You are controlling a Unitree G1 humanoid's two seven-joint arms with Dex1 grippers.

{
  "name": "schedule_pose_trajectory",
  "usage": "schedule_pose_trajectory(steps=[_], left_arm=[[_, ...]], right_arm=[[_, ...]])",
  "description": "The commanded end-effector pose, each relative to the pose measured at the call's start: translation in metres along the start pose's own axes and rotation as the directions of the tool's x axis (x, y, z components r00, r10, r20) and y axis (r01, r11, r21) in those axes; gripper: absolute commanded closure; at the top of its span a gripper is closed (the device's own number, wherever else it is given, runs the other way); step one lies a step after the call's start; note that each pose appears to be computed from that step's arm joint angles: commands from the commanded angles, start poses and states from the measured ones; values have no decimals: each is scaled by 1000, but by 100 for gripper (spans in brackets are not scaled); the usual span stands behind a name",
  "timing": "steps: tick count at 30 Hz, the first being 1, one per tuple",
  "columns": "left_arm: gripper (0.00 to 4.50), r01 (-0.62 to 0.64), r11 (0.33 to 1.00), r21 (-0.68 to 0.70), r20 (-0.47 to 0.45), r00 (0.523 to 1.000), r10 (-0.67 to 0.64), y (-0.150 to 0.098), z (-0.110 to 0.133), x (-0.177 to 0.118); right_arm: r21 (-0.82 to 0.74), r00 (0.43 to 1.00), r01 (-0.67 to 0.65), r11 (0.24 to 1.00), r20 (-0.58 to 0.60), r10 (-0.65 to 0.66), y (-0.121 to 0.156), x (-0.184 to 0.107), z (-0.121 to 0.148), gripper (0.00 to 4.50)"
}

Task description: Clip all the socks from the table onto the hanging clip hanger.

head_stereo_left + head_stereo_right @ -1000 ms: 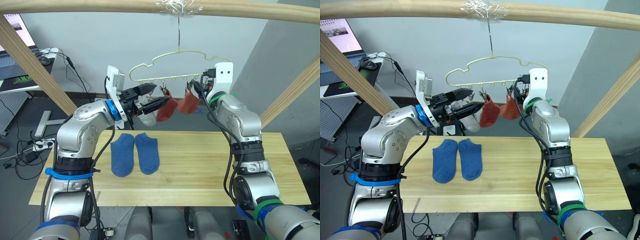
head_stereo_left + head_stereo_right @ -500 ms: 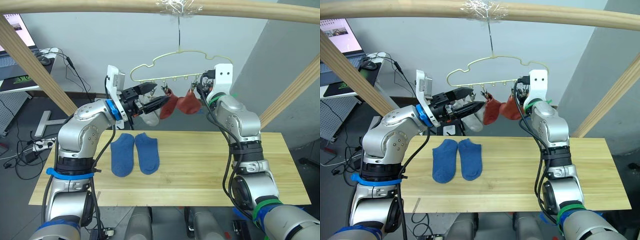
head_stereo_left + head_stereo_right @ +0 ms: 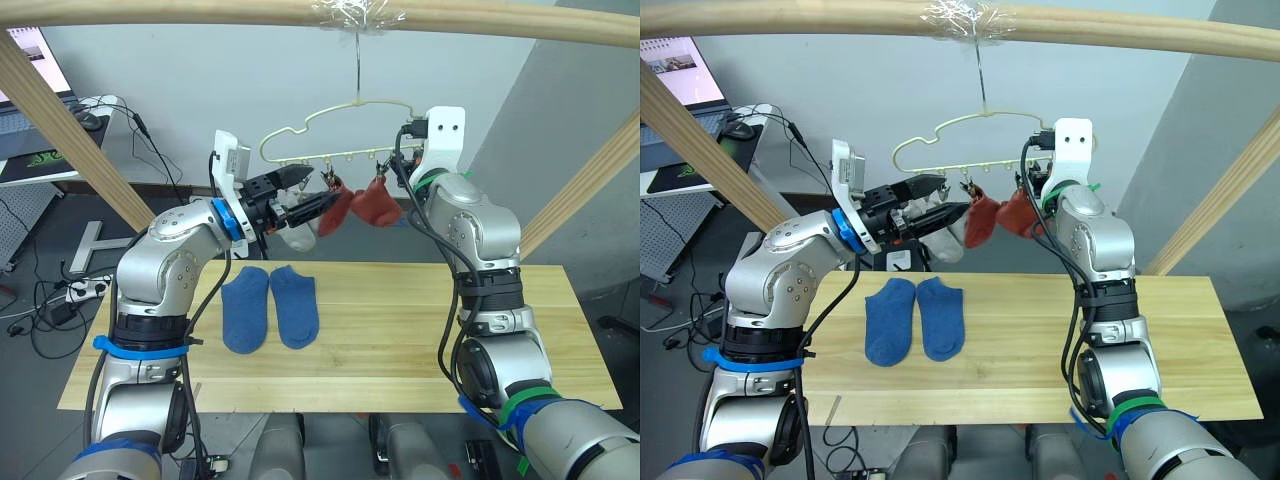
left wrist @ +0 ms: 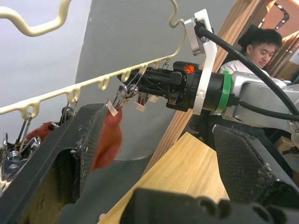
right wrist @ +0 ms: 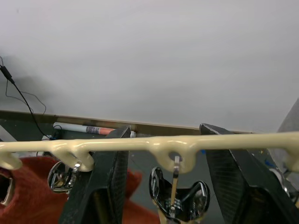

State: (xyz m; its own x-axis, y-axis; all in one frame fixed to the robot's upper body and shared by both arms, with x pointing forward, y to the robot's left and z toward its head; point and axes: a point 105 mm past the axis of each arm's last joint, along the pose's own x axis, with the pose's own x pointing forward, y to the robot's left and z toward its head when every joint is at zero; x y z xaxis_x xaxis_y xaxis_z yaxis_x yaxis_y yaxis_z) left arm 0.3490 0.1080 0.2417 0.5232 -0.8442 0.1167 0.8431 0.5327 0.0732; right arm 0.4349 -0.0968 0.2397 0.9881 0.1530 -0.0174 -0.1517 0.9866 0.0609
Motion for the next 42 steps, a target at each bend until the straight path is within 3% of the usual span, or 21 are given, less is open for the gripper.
schedule_pose_trajectory(steps=[1, 13, 42], left_arm=[[37, -6, 999, 49, 43, 999, 4, -2, 13, -1], [37, -5, 999, 48, 42, 999, 3, -2, 11, 0], [37, -21, 998, 51, 43, 999, 19, -1, 9, 1]], right_arm=[[-5, 998, 9, 1000, 57, -9, 1, -2, 19, 204], [-3, 999, 46, 999, 0, -46, -3, -9, 8, 204], [69, 999, 43, 997, 22, -45, 12, -5, 21, 204]])
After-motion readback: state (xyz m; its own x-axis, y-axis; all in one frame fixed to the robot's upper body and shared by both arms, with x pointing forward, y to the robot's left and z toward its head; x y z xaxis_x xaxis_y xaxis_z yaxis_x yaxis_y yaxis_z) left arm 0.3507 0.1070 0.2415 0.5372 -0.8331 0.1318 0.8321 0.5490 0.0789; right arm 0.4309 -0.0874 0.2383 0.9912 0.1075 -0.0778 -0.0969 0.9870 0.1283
